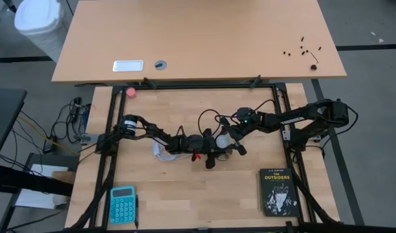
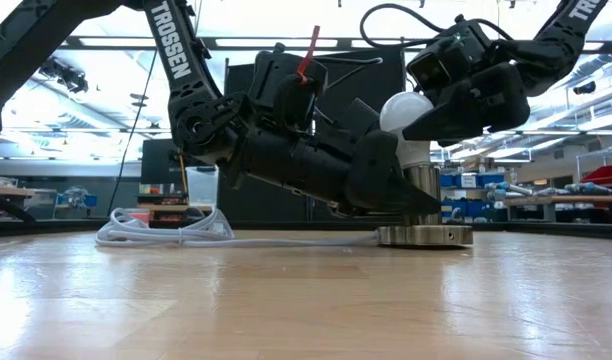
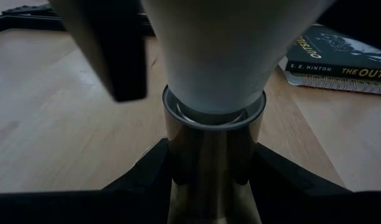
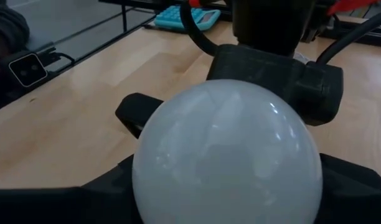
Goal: Screw lightbulb
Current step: Insert the white lightbulb into the silver lamp
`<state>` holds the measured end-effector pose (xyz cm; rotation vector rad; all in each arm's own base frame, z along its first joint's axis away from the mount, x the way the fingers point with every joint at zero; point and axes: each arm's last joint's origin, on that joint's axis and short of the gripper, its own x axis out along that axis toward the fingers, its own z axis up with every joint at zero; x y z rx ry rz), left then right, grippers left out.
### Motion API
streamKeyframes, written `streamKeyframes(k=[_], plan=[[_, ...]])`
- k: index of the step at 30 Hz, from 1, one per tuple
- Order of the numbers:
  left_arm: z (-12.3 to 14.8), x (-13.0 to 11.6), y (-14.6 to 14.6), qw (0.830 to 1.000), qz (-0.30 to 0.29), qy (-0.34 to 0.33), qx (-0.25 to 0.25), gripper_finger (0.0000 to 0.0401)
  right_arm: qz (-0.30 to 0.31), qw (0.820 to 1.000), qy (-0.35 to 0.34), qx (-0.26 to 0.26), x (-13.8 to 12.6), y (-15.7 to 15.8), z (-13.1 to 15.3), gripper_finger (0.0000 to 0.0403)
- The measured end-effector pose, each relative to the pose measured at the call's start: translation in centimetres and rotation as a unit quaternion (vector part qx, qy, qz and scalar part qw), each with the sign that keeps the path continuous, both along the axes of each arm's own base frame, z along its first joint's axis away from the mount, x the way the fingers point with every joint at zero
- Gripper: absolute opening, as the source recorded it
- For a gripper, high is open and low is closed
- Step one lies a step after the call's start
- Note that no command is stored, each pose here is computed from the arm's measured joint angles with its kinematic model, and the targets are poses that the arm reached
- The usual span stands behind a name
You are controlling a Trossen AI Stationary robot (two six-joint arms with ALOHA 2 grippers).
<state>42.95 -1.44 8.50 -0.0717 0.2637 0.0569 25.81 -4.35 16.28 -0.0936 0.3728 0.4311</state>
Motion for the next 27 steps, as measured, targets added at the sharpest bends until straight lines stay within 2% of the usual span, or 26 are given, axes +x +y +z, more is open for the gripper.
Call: streamKeyframes(k=[27], plan=[[-0.03,-0.01,0.00,1.000,0.000,0.000,0.001,0.0171,-0.016,1.000,0.015,0.022,-0.02,-0.03,-0.06,0.0249]])
